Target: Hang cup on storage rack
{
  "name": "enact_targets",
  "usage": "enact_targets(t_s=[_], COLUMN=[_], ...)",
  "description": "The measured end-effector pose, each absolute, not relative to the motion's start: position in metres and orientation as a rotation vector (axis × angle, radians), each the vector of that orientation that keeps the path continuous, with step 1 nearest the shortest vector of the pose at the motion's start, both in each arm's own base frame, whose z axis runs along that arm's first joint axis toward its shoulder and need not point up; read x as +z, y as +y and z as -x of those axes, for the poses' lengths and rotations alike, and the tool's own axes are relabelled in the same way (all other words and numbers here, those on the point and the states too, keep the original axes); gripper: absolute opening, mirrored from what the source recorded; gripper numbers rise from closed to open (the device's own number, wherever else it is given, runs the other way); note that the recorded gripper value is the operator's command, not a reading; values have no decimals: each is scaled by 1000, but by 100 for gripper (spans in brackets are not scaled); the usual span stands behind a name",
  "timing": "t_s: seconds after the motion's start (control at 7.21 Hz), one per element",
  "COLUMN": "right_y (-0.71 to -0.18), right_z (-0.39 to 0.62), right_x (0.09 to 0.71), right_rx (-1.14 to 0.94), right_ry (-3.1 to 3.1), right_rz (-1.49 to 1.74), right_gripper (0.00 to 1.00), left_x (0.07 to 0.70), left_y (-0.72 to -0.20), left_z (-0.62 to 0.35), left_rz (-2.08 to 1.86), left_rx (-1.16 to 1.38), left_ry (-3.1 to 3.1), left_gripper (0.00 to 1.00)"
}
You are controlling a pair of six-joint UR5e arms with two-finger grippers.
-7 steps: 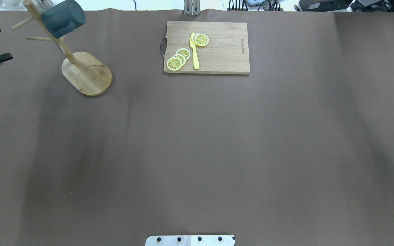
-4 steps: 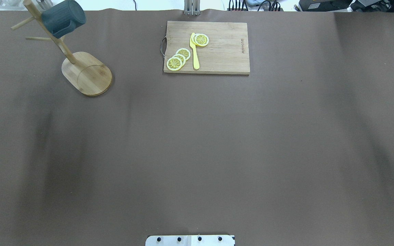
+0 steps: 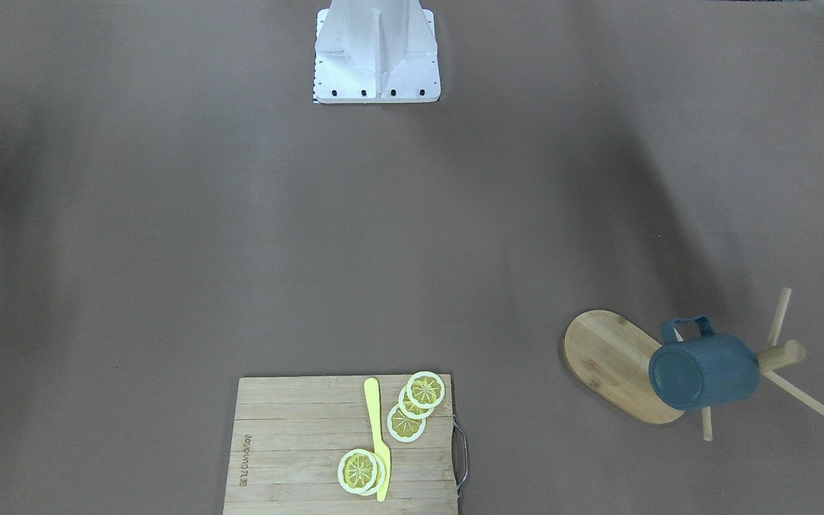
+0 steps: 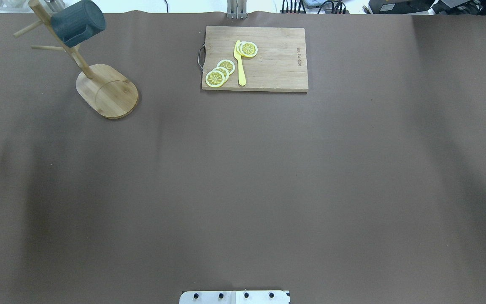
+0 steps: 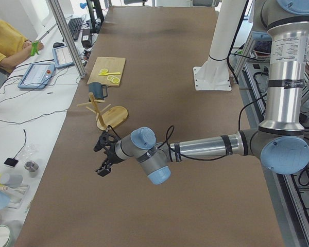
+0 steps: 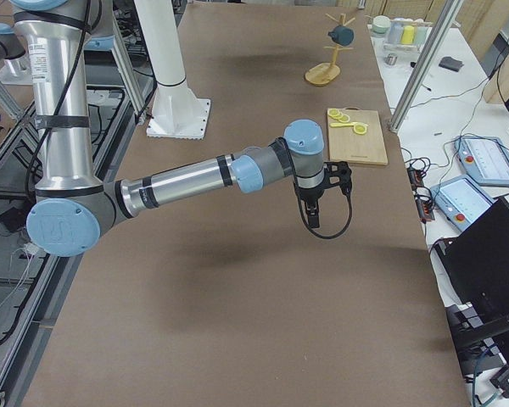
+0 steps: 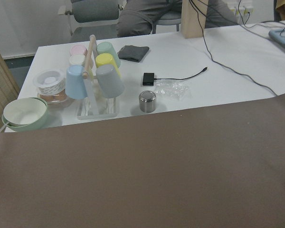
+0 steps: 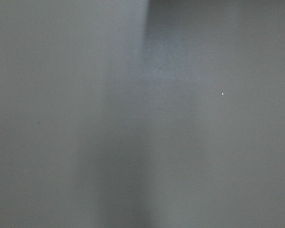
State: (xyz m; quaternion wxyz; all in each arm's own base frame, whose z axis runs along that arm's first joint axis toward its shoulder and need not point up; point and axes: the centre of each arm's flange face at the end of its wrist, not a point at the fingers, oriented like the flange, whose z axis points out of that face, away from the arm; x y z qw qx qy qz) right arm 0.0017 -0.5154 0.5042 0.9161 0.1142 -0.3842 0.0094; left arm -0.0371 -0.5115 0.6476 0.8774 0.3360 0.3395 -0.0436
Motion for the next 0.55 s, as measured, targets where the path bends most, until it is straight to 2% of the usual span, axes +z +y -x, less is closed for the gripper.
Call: enact_targets(t_s=[0.55], right_y=[-517], right_z=[-45], right_x=[580], right_rx=[-23], right_ry=[-751], right_rz=[-193], right_gripper=[100], left_x=[643], left_y=[-502], left_z=[49], left_rz=[-323], left_rx=[-38], left_ry=[849], left_gripper=[98])
